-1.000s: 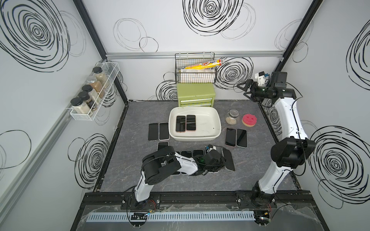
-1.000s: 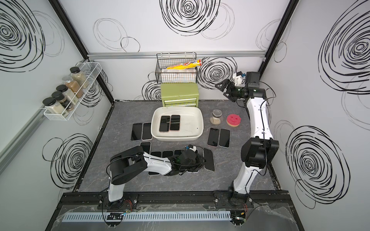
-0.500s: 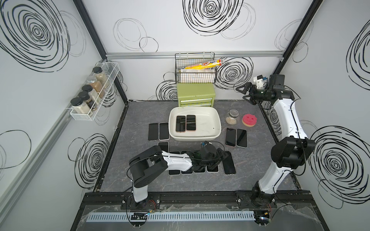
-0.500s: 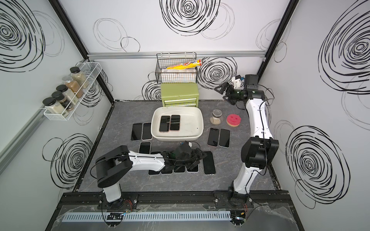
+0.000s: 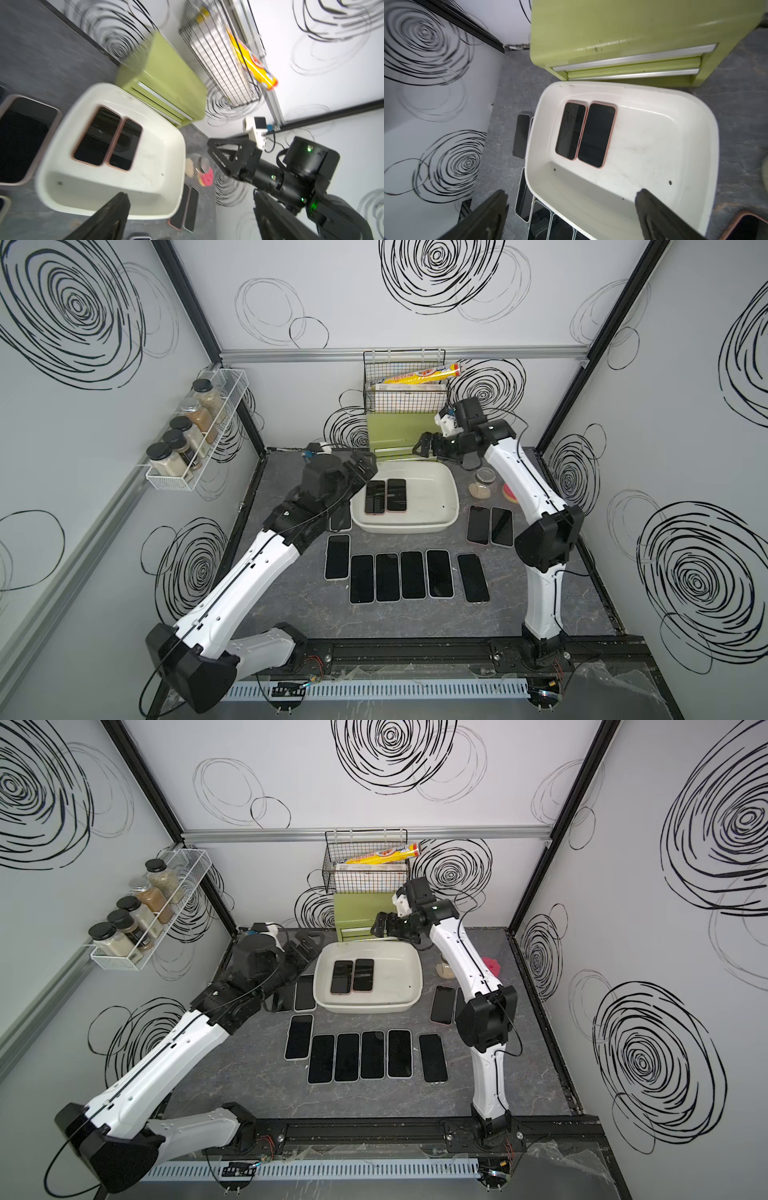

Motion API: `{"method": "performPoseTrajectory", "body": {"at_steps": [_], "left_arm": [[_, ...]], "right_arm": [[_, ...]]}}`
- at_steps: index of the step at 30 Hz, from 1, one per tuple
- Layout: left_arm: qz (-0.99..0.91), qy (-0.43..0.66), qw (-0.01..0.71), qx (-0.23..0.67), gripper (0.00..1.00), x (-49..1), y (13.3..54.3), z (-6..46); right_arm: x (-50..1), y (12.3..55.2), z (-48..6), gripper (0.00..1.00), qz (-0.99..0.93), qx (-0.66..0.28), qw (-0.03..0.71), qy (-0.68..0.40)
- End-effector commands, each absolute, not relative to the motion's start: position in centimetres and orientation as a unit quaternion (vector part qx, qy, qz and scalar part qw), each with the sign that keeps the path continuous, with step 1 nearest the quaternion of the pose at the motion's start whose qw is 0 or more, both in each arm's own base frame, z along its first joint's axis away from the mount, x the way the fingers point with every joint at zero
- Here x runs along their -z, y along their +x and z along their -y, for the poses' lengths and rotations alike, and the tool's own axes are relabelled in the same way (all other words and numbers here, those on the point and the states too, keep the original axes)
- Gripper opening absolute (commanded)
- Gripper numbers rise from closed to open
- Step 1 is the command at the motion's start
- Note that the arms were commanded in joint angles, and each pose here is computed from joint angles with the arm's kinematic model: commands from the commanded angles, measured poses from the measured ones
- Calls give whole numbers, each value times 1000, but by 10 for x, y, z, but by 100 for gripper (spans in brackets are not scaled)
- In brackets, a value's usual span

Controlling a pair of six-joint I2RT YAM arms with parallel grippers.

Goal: Take the phone out of the storage box
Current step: Adjust the phone in the storage box.

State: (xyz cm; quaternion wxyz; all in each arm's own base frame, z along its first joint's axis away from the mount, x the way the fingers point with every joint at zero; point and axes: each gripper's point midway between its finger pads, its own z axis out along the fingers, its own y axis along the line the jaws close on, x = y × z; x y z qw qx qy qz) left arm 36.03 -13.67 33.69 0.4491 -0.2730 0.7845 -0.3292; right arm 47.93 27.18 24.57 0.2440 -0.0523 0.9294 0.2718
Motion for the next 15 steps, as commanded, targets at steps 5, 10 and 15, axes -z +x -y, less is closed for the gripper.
{"method": "performPoseTrajectory", "body": {"at_steps": [5, 10, 15], "left_arm": [[-859, -241, 398, 214, 99, -243, 346, 82], [-870, -235, 385, 198, 99, -221, 336, 82], [-872, -236, 383, 191, 99, -208, 334, 83]], "right_arm": [[-168, 503, -320, 100, -952, -199, 230, -48], [-123, 515, -333, 100, -956, -162, 237, -55], [-93, 516, -347, 100, -957, -138, 240, -82]]}}
